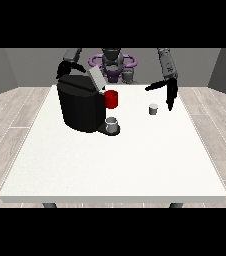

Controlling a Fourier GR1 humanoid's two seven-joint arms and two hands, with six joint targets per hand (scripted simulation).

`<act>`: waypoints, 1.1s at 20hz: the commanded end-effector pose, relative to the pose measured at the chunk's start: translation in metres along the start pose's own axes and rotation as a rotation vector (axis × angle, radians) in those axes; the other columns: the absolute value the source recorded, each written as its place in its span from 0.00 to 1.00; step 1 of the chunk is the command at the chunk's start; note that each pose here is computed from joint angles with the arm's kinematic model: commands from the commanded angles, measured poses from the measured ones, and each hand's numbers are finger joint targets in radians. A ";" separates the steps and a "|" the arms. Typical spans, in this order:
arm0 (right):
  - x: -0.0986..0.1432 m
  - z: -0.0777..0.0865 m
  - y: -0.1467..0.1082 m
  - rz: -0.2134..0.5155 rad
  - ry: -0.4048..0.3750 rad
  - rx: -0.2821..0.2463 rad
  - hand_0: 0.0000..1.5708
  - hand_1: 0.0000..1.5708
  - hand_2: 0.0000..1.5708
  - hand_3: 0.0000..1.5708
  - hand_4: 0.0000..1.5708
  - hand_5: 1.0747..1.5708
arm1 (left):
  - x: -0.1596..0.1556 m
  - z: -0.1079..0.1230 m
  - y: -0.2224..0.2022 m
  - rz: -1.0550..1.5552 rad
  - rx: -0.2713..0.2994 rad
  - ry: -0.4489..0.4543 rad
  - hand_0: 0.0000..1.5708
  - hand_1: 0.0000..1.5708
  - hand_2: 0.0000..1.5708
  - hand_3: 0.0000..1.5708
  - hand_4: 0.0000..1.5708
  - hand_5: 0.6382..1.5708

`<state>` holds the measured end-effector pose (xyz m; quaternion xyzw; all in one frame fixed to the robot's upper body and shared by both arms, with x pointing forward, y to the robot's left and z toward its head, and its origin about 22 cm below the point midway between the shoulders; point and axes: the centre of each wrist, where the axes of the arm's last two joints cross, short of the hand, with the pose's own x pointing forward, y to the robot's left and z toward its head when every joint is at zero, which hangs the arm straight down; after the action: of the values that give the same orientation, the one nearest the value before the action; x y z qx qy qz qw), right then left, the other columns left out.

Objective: Insert the coffee pod into the coffee machine and close the lid

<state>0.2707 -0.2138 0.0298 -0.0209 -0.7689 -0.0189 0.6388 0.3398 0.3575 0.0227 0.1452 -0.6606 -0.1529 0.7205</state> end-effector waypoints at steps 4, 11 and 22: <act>-0.002 -0.011 0.004 0.027 0.022 0.001 0.00 0.00 0.00 0.00 0.24 1.00 | 0.000 -0.015 -0.001 -0.119 -0.030 0.010 0.00 0.00 0.13 0.00 0.00 1.00; -0.020 -0.018 -0.006 0.041 0.069 -0.051 0.00 0.00 0.00 0.00 0.27 1.00 | -0.020 -0.011 -0.041 -0.194 -0.043 0.085 0.44 0.44 0.50 0.27 0.00 1.00; -0.003 -0.006 0.017 0.042 0.091 0.014 0.00 0.00 0.00 0.00 0.29 1.00 | -0.034 -0.009 0.003 -0.423 -0.021 0.091 0.39 0.39 0.47 0.31 0.00 1.00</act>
<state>0.2860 -0.2031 0.0236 -0.0443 -0.7400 -0.0098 0.6711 0.3509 0.3632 -0.0030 0.2491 -0.5844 -0.2904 0.7156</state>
